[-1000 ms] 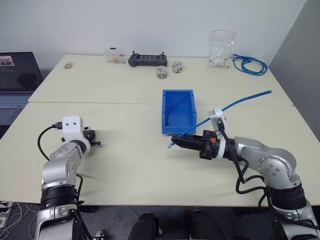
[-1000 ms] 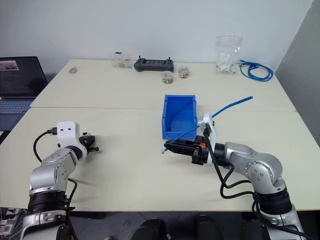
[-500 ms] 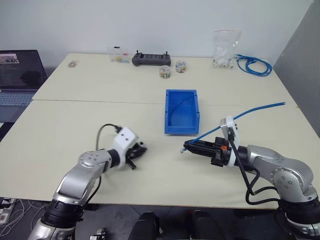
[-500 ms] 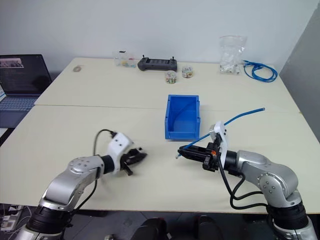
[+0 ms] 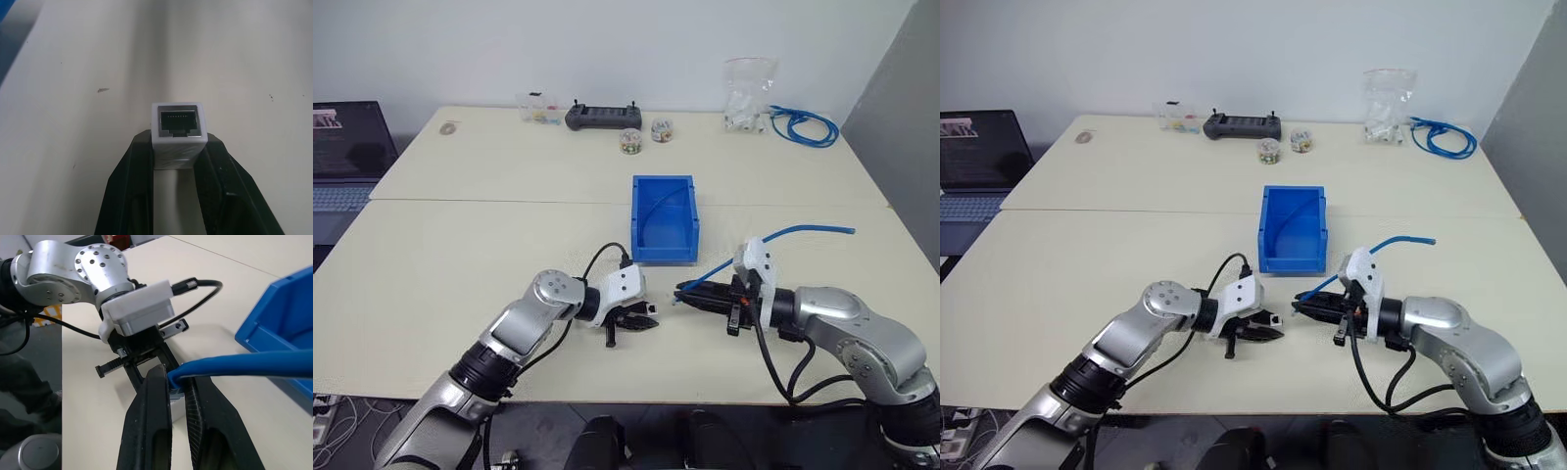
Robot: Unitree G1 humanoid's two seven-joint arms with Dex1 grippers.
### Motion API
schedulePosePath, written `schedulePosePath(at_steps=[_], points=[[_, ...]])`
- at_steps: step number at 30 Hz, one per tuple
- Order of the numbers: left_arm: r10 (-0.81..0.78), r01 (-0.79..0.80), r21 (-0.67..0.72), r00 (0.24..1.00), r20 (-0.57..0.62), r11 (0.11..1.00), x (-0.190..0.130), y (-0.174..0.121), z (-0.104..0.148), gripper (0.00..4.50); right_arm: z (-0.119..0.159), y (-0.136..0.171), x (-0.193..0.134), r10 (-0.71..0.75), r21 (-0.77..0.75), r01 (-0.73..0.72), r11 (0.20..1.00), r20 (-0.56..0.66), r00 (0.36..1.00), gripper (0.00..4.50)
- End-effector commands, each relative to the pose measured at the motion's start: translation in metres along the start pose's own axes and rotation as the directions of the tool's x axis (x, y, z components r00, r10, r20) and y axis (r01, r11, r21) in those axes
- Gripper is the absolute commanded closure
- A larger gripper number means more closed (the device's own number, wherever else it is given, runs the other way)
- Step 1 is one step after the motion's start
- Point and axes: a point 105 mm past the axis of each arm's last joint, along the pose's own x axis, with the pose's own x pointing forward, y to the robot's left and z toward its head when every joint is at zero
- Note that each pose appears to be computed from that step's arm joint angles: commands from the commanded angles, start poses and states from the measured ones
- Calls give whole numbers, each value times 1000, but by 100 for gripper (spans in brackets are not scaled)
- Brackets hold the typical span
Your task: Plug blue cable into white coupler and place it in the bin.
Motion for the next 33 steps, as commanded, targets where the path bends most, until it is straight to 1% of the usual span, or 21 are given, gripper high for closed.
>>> schedulePosePath(at_steps=[1, 5, 11, 19, 27, 31, 33], points=[[-24, 24, 16, 1000, -13, 1000, 4, -1, 0, 370, 6, 2, 11, 44, -92, -45, 995, -9, 999, 439], [-31, 31, 19, 999, -12, 999, 5, -1, 1, 370, -4, 2, 25, 86, -155, -96, 983, -70, 994, 439], [-40, 40, 23, 999, -16, 999, 4, -3, -1, 370, -15, -6, 35, 108, -196, -132, 972, -130, 986, 439], [-35, 35, 25, 999, -18, 999, 4, -3, -2, 370, -20, -13, 37, 119, -231, -158, 960, -177, 977, 439], [-26, 27, 25, 999, -21, 999, 3, -1, -2, 370, -24, -8, 39, 154, -255, -209, 944, -216, 964, 439], [5, -5, 21, 1000, -25, 1000, 4, 4, -2, 370, -31, -3, 40, 171, -293, -251, 923, -272, 947, 439], [8, -8, 20, 1000, -24, 1000, 5, 4, -1, 370, -32, -2, 40, 174, -297, -258, 919, -280, 944, 439]])
